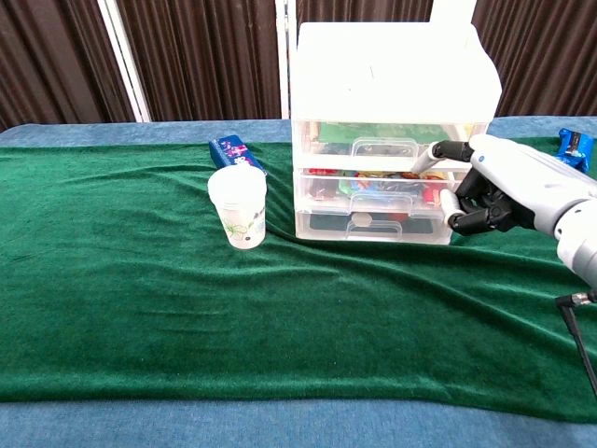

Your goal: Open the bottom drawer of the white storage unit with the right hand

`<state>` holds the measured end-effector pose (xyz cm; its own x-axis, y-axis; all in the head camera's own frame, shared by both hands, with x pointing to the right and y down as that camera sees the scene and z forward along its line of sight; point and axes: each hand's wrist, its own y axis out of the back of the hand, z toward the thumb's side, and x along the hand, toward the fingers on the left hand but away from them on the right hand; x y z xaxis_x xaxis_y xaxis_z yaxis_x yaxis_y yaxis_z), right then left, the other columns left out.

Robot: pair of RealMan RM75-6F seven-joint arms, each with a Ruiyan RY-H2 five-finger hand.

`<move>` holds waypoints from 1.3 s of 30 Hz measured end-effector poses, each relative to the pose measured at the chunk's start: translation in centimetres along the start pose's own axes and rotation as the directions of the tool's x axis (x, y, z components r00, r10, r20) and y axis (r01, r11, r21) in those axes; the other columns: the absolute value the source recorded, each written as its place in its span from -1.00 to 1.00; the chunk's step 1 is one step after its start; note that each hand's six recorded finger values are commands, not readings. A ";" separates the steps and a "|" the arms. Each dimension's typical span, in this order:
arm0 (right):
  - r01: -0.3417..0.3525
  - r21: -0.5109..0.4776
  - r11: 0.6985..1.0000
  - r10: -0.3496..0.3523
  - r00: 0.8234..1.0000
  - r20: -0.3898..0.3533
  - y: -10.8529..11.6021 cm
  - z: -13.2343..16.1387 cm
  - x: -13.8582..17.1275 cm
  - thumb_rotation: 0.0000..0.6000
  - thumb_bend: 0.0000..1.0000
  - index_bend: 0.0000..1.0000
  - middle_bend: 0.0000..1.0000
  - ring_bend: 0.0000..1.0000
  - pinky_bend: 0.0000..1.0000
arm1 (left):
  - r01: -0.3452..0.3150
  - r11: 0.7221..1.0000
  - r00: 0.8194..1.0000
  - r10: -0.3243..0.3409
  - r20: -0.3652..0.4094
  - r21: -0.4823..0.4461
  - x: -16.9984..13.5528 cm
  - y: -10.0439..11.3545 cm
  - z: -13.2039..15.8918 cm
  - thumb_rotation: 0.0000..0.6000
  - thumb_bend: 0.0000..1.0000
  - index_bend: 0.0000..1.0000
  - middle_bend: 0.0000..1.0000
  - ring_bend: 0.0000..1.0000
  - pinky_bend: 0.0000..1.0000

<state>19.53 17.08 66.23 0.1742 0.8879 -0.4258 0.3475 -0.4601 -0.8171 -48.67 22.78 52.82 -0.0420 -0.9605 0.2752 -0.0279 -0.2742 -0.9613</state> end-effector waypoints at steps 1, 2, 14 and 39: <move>-0.002 0.000 1.000 0.002 1.000 0.001 0.0 0.0 0.0 1.00 0.24 -0.45 0.85 0.92 0.69 | 0.000 1.000 1.000 0.000 0.000 0.000 0.0 0.0 0.0 1.00 -0.93 -1.00 -1.00 -1.00 -1.00; -0.003 0.000 1.000 0.003 1.000 0.003 0.0 0.0 -0.1 1.00 0.24 -0.45 0.85 0.92 0.69 | 0.001 1.000 1.000 -0.001 0.001 0.000 0.0 0.0 0.0 1.00 -0.93 -1.00 -1.00 -1.00 -1.00; -0.045 0.002 0.999 0.045 0.998 0.035 -0.9 0.0 -0.6 1.00 0.24 -0.41 0.85 0.92 0.69 | 0.003 1.000 1.000 -0.003 0.003 -0.001 0.0 0.0 0.1 1.00 -0.93 -1.00 -1.00 -1.00 -1.00; -0.042 -0.011 0.999 0.043 0.999 0.025 -0.3 0.3 0.5 1.00 0.25 0.09 0.85 0.92 0.69 | 0.005 1.000 1.000 -0.005 0.002 0.000 0.0 -0.1 0.1 1.00 -0.93 -1.00 -1.00 -1.00 -1.00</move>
<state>19.20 17.64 66.17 0.1660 0.8671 -0.4696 0.3501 -0.4971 -0.7940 -48.61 22.79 52.89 -0.0404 -0.9591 0.2802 -0.0279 -0.2792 -0.9598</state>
